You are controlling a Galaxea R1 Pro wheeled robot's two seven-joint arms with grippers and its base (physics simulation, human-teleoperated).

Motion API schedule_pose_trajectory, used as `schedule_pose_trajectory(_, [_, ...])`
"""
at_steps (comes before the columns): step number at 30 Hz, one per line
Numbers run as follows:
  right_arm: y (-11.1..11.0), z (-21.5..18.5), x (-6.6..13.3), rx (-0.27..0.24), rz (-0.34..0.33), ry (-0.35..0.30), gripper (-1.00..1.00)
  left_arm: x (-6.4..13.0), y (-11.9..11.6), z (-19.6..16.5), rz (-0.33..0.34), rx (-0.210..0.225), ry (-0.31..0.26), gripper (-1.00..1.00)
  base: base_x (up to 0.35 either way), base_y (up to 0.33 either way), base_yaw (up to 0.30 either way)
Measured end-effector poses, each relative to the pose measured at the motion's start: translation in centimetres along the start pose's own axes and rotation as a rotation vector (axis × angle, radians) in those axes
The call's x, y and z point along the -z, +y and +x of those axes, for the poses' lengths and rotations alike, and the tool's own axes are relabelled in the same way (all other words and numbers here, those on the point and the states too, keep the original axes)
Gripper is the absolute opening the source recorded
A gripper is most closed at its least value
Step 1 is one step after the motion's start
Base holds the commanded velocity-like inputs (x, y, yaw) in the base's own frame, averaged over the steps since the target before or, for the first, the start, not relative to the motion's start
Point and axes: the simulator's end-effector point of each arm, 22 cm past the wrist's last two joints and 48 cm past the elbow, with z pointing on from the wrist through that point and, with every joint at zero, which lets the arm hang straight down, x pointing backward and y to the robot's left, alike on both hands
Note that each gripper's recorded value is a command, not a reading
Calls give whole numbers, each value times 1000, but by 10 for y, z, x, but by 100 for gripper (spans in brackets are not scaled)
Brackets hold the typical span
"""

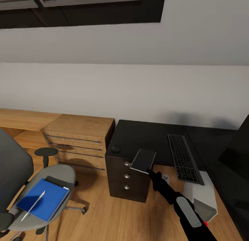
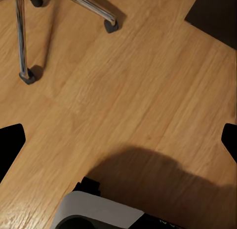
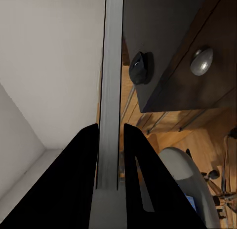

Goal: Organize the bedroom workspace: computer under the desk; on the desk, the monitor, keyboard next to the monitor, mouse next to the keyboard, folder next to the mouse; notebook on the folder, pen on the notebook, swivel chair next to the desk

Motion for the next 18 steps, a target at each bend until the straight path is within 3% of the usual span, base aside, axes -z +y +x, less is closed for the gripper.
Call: schedule_pose_trajectory(18, [-4,-3,-1,-35,-2,-39,-100,1,-8,3,16,-14,3,100,136,0,0])
